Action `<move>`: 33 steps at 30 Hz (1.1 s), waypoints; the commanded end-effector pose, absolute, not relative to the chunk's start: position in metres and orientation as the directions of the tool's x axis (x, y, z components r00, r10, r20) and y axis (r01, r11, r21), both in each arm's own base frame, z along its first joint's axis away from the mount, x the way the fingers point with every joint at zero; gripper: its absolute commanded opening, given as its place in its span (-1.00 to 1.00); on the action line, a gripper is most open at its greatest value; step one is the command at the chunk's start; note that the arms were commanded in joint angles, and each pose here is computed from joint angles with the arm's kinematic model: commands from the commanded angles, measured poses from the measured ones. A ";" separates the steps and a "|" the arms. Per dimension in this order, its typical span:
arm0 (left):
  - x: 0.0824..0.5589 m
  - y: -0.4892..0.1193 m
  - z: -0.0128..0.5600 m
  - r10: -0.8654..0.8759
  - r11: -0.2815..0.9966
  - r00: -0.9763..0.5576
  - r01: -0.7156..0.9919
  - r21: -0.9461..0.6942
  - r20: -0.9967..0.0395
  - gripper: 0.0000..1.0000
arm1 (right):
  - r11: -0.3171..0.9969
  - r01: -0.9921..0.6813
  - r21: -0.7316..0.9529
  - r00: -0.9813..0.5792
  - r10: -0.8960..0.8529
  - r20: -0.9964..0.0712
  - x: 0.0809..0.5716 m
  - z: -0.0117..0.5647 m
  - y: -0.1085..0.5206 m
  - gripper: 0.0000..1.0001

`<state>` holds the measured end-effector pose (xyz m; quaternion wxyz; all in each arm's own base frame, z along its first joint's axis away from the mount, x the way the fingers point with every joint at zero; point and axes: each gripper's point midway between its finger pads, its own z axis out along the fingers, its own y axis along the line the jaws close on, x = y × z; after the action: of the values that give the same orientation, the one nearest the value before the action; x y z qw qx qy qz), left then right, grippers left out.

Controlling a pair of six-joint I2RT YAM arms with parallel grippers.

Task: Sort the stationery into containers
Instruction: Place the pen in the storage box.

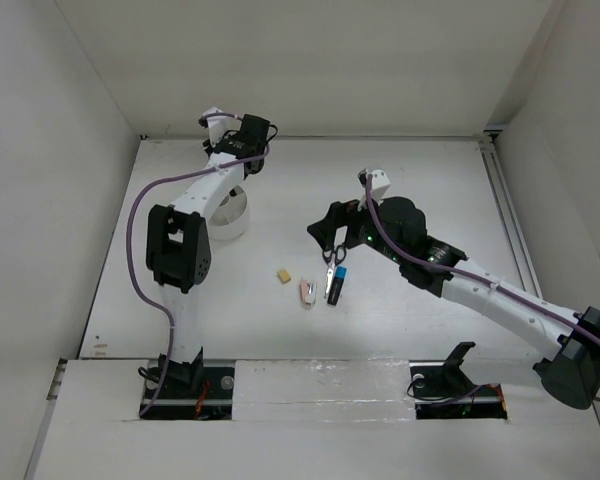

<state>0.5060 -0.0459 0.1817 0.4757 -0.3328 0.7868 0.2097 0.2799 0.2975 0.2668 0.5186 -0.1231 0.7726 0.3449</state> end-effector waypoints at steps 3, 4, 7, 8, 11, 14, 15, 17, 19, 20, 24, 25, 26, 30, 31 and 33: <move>0.510 -0.030 0.186 -0.346 0.643 -0.261 -0.765 -0.025 -0.901 -1.00 | 0.703 -0.586 0.404 -0.397 0.185 -0.899 0.277 0.282 0.299 0.99; 0.510 -0.030 0.186 -0.346 0.643 -0.261 -0.765 -0.025 -0.901 -1.00 | 0.703 -0.586 0.404 -0.397 0.185 -0.899 0.277 0.282 0.299 0.99; 0.509 -0.032 0.181 -0.356 0.644 -0.267 -0.764 -0.028 -0.896 -0.92 | 0.705 -0.589 0.396 -0.392 0.179 -0.902 0.277 0.282 0.299 0.99; 0.507 -0.031 0.178 -0.353 0.644 -0.276 -0.765 -0.018 -0.894 -0.85 | 0.705 -0.589 0.395 -0.392 0.179 -0.902 0.277 0.282 0.299 0.99; 0.507 -0.034 0.170 -0.361 0.654 -0.292 -0.756 -0.017 -0.886 -0.57 | 0.705 -0.589 0.395 -0.392 0.179 -0.902 0.277 0.282 0.299 0.99; 0.506 -0.035 0.171 -0.368 0.658 -0.288 -0.753 -0.029 -0.884 -0.35 | 0.705 -0.589 0.395 -0.392 0.179 -0.902 0.277 0.282 0.299 0.99; 0.506 -0.035 0.171 -0.368 0.658 -0.288 -0.753 -0.029 -0.884 -0.29 | 0.707 -0.587 0.395 -0.398 0.173 -0.901 0.276 0.277 0.298 0.99; 0.507 -0.036 0.177 -0.373 0.666 -0.282 -0.744 -0.044 -0.884 -0.22 | 0.707 -0.587 0.395 -0.398 0.173 -0.901 0.276 0.277 0.298 0.99; 0.505 -0.047 0.192 -0.362 0.691 -0.275 -0.721 -0.058 -0.891 -0.10 | 0.707 -0.587 0.395 -0.398 0.173 -0.901 0.276 0.277 0.298 0.99; 0.504 -0.051 0.197 -0.356 0.701 -0.276 -0.711 -0.060 -0.893 -0.06 | 0.713 -0.581 0.393 -0.395 0.175 -0.902 0.276 0.276 0.296 0.99; 0.501 -0.066 0.238 -0.358 0.738 -0.230 -0.664 -0.123 -0.905 0.32 | 0.736 -0.557 0.385 -0.410 0.160 -0.898 0.277 0.268 0.291 0.99; 0.497 -0.071 0.256 -0.361 0.755 -0.217 -0.639 -0.147 -0.907 0.46 | 0.754 -0.531 0.387 -0.439 0.146 -0.886 0.276 0.256 0.287 0.99; 0.493 -0.075 0.264 -0.352 0.767 -0.218 -0.625 -0.147 -0.910 0.64 | 0.780 -0.501 0.375 -0.441 0.143 -0.886 0.279 0.251 0.281 0.99; 0.480 -0.084 0.309 -0.347 0.798 -0.192 -0.574 -0.182 -0.918 1.00 | 0.895 -0.304 0.327 -0.538 0.121 -0.834 0.284 0.204 0.250 0.99; 0.479 -0.086 0.310 -0.350 0.805 -0.204 -0.564 -0.183 -0.914 1.00 | 0.917 -0.250 0.312 -0.564 0.124 -0.816 0.284 0.188 0.243 0.99; 0.468 -0.092 0.327 -0.370 0.822 -0.206 -0.527 -0.216 -0.906 1.00 | 0.941 -0.129 0.314 -0.593 0.181 -0.785 0.282 0.170 0.226 0.99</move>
<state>0.4861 -0.0956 0.2753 0.5368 -0.2915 0.7849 0.1033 0.2822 0.2617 0.2085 0.4767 -0.0585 0.8402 0.2517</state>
